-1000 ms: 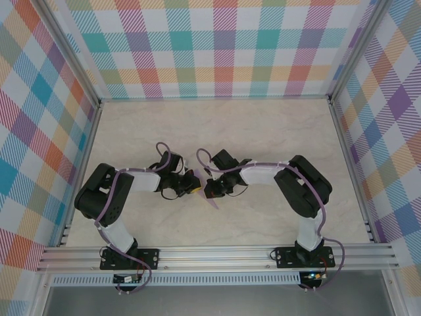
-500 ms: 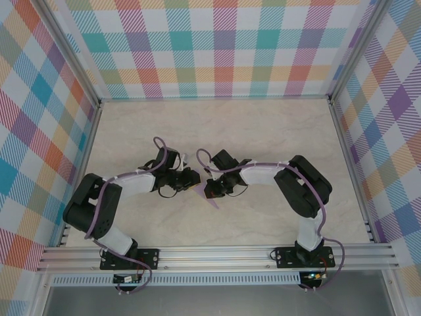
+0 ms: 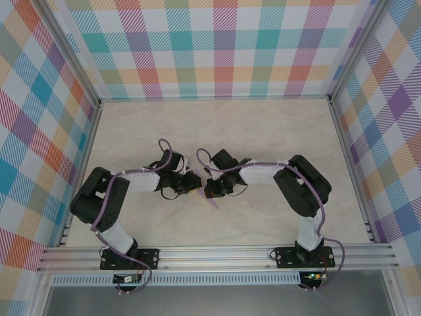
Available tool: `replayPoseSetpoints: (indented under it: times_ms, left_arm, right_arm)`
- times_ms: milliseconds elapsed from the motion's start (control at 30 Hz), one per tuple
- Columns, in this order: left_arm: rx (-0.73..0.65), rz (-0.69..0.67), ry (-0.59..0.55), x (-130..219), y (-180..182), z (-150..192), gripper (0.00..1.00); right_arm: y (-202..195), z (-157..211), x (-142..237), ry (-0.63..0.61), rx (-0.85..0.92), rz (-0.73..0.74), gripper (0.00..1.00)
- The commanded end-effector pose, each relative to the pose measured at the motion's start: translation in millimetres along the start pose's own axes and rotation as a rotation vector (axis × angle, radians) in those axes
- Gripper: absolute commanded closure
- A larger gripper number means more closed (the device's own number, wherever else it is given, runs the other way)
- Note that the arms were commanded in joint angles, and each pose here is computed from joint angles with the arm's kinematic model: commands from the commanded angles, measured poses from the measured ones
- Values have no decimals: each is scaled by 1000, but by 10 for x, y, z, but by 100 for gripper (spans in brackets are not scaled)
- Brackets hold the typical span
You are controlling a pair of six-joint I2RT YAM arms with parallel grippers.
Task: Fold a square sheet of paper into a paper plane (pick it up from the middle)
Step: Fold the wing for the fifth time at the center of the table.
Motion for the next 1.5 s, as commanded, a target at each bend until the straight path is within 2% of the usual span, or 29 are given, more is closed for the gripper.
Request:
replayPoseSetpoints:
  times_ms: [0, 167, 367, 533, 800, 867, 1000, 1133, 1233, 1333, 1467]
  left_arm:
    - [-29, -39, -8, -29, 2, -32, 81]
    - [-21, -139, -50, -33, 178, -81, 86]
    - [33, -199, -162, 117, 425, -270, 89]
    - [117, -204, -260, 331, 655, -473, 90]
    - [208, -206, -343, 586, 904, -768, 90]
    - [207, -187, -366, 666, 868, -824, 90]
    - [161, -81, -392, 855, 548, -856, 89]
    - [100, -7, -396, 947, 211, -681, 88]
    - [76, 41, -357, 839, 53, -500, 88]
    - [64, 87, -276, 586, -68, -335, 89]
    - [32, 79, -188, 262, -141, -181, 94]
  right_arm:
    - [-295, 306, -185, 132, -64, 101, 100]
    - [-336, 364, -198, 151, -68, 112, 100]
    - [-407, 479, -195, 185, -63, 134, 100]
    - [-457, 556, -203, 202, -70, 146, 100]
    - [-479, 596, -206, 212, -78, 151, 100]
    - [-472, 591, -202, 211, -79, 150, 100]
    - [-442, 569, -175, 203, -79, 144, 100]
    - [-422, 567, -149, 196, -85, 140, 100]
    - [-425, 575, -145, 196, -92, 142, 100]
    - [-415, 574, -148, 195, -95, 136, 100]
    - [-410, 565, -149, 194, -101, 137, 100]
Point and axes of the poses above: each hand's point on the last joint's axis, 136 mm out from that joint toward the fingers, its own x axis back along the fingers, its own y axis along the line the jaws close on, z = x × y, the point moved 5 cm from there along x, back along the fingers, and after that the axes turned 2 degrees about x, right-handed, at the moved point
